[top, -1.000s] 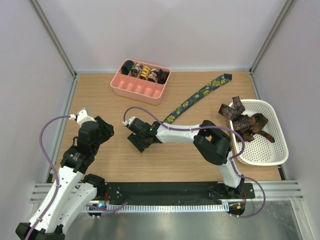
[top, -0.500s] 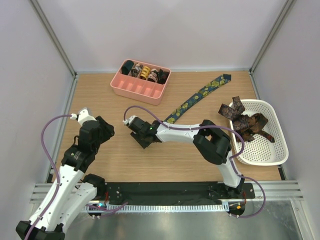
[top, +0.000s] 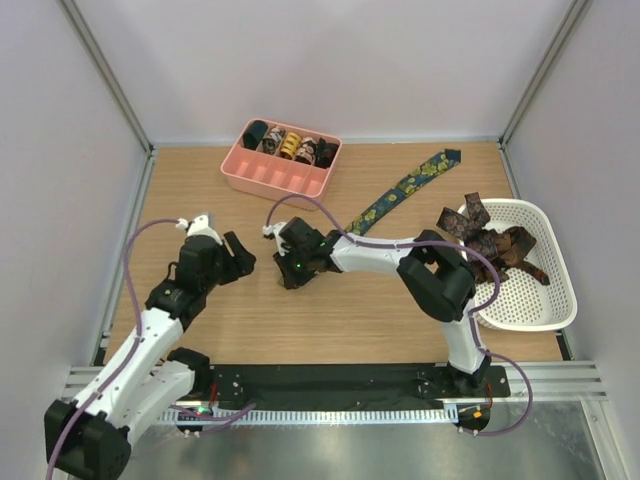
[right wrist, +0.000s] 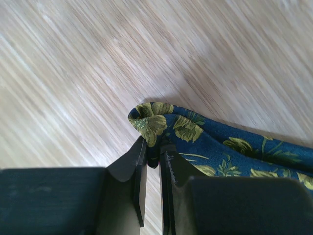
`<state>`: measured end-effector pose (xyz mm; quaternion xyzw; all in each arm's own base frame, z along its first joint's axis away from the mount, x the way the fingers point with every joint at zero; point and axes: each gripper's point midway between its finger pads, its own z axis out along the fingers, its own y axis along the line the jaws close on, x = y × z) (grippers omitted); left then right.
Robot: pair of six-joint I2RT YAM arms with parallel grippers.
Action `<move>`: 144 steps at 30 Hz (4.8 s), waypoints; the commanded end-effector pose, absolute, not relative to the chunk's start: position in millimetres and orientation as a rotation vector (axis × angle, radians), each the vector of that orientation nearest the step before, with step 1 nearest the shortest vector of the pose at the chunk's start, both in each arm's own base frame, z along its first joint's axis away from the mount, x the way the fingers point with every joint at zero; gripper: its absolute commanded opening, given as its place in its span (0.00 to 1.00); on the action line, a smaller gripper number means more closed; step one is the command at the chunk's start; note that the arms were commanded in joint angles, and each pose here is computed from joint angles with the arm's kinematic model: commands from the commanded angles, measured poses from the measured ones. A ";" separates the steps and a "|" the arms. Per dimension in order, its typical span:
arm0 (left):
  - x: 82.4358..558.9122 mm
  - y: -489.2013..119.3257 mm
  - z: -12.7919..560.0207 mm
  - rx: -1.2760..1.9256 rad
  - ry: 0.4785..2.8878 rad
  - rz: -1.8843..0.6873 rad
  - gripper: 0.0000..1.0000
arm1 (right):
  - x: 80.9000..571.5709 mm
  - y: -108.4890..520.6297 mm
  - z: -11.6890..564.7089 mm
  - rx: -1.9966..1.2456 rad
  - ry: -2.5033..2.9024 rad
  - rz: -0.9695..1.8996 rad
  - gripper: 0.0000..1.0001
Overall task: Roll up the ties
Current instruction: Roll the tie
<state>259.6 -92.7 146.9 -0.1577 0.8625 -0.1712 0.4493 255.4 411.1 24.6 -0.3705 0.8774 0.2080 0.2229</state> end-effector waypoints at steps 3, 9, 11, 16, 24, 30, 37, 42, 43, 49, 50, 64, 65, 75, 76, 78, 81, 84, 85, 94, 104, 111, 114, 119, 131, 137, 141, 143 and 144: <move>272.3 -139.7 139.6 -0.082 2.110 -0.643 0.67 | 245.8 414.3 57.2 -0.941 2.398 1.005 0.16; 267.4 -172.6 133.7 0.198 1.995 -0.712 0.75 | 253.9 406.9 67.0 -0.811 2.401 1.247 0.16; 261.5 -188.6 129.5 0.317 1.960 -0.689 0.78 | 258.9 405.1 69.9 -0.775 2.396 1.287 0.16; 269.2 -210.5 122.1 0.516 1.925 -0.656 0.79 | 261.1 398.6 72.3 -0.734 2.414 1.350 0.16; 280.3 -227.3 104.1 0.710 1.943 -0.603 0.79 | 270.5 388.2 78.7 -0.649 2.383 1.452 0.15; 289.8 -236.5 93.6 0.786 1.962 -0.590 0.77 | 274.0 378.0 79.1 -0.623 2.380 1.477 0.16; 288.1 -254.2 77.5 0.939 1.988 -0.657 0.74 | 279.6 366.5 80.0 -0.576 2.386 1.517 0.15; 285.9 -260.8 64.7 0.992 2.020 -0.678 0.73 | 285.4 358.4 82.3 -0.540 2.372 1.548 0.15; 287.2 -261.5 63.0 1.004 2.018 -0.671 0.72 | 285.7 357.5 82.4 -0.539 2.371 1.552 0.15; 289.2 -263.3 59.7 1.034 1.995 -0.660 0.72 | 285.5 355.6 85.7 -0.538 2.363 1.586 0.15; 290.7 -263.7 58.2 1.041 1.994 -0.654 0.71 | 285.8 355.3 87.9 -0.538 2.355 1.598 0.15; 301.1 -263.9 60.9 1.042 1.951 -0.609 0.63 | 279.5 349.7 90.6 -0.535 2.347 1.635 0.15; 301.6 -264.4 62.0 1.037 1.946 -0.611 0.63 | 279.6 349.8 90.3 -0.532 2.349 1.637 0.15; 297.3 -271.4 63.7 1.042 1.928 -0.670 0.54 | 278.6 351.7 97.5 -0.527 2.320 1.671 0.15; 298.3 -271.6 62.9 1.039 1.936 -0.669 0.50 | 279.3 351.3 97.9 -0.524 2.318 1.670 0.15; 300.0 -272.4 60.3 1.045 1.949 -0.662 0.32 | 278.0 351.6 98.3 -0.528 2.314 1.675 0.15; 300.5 -269.9 56.8 1.052 1.981 -0.649 0.19 | 277.4 350.7 97.6 -0.526 2.317 1.678 0.16; 298.0 -267.8 54.4 1.052 2.004 -0.648 0.16 | 279.1 349.8 95.5 -0.518 2.323 1.661 0.24; 297.8 -267.4 54.2 1.051 2.010 -0.647 0.16 | 281.2 349.2 93.7 -0.513 2.329 1.638 0.28; 280.0 -278.5 45.7 1.146 2.049 -0.633 0.19 | 286.0 339.2 88.7 -0.531 2.387 1.483 0.49; 271.3 -289.5 37.0 1.227 2.118 -0.554 0.21 | 281.3 325.3 83.1 -0.532 2.454 1.358 0.42; 264.7 -292.5 26.3 1.281 2.208 -0.470 0.26 | 279.7 320.1 76.2 -0.532 2.480 1.320 0.05; 267.1 -291.8 28.1 1.268 2.222 -0.446 0.34 | 278.4 317.6 68.2 -0.530 2.500 1.297 0.01; 268.8 -288.0 39.9 1.230 2.205 -0.427 0.47 | 278.5 312.1 57.4 -0.521 2.523 1.250 0.01; 272.0 -285.2 87.0 1.070 2.116 -0.492 0.59 | 278.4 310.2 55.6 -0.526 2.484 1.317 0.01; 284.0 -271.6 122.3 0.786 1.970 -0.584 0.88 | 279.4 311.7 66.0 -0.559 2.464 1.307 0.01; 300.0 -241.7 138.4 0.534 1.889 -0.500 1.00 | 274.8 314.8 65.7 -0.588 2.462 1.306 0.01; 307.8 -229.9 141.0 0.405 1.870 -0.487 1.00 | 274.2 316.1 66.6 -0.593 2.460 1.309 0.01; 311.0 -225.4 142.2 0.367 1.866 -0.482 1.00 | 275.2 316.1 66.9 -0.589 2.462 1.304 0.01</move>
